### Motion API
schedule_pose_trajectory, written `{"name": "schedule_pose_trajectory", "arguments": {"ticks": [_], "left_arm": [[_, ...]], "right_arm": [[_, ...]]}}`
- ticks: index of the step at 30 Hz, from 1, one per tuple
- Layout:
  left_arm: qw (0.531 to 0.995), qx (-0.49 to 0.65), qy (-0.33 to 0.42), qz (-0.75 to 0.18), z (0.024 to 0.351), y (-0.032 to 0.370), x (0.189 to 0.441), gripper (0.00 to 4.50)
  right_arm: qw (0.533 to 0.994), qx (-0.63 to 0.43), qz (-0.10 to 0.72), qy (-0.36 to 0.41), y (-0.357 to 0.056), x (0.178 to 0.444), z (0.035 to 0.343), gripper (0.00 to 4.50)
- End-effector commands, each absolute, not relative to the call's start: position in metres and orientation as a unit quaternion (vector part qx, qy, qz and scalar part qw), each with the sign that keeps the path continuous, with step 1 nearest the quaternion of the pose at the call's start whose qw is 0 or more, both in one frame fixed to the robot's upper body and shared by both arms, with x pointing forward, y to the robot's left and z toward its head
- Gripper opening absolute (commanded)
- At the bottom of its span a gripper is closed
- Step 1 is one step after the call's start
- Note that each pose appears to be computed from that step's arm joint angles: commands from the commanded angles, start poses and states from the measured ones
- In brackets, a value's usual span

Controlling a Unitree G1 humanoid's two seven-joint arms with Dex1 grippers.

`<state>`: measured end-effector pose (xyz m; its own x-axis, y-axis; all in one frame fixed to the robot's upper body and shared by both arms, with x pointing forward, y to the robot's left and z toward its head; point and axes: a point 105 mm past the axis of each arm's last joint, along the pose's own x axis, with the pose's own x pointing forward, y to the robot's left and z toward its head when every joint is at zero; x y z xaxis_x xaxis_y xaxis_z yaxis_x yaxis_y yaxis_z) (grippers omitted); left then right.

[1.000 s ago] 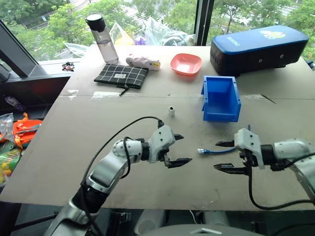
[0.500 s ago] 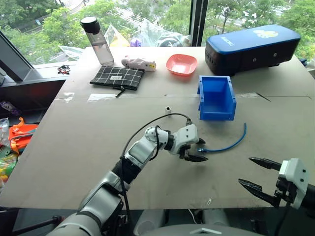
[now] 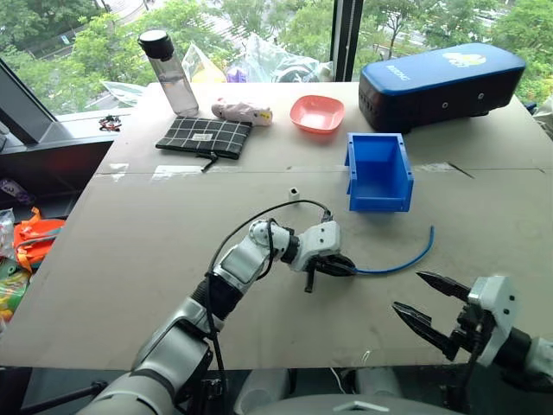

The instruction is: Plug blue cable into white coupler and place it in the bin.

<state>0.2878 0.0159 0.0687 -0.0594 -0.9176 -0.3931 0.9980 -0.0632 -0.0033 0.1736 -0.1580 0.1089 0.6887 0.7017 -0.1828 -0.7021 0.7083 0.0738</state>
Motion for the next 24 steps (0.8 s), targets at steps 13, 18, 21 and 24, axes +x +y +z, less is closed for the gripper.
{"name": "schedule_pose_trajectory", "arguments": {"ticks": [13, 18, 21, 24], "left_arm": [[0.642, -0.185, 0.176, -0.723, 0.166, 0.022, 0.267, 0.03], [0.674, -0.149, 0.167, -0.704, 0.160, 0.023, 0.274, 0.03], [0.728, -0.015, 0.126, -0.673, 0.136, 0.023, 0.289, 0.03], [0.741, 0.133, 0.089, -0.652, 0.106, 0.025, 0.300, 0.03]], "right_arm": [[0.849, 0.391, 0.355, 0.023, -0.112, 0.212, 0.166, 3.81], [0.849, 0.389, 0.357, 0.031, -0.108, 0.213, 0.169, 3.81], [0.869, 0.333, 0.359, 0.078, -0.109, 0.204, 0.150, 3.81], [0.889, 0.247, 0.369, 0.113, -0.118, 0.188, 0.129, 3.81]]}}
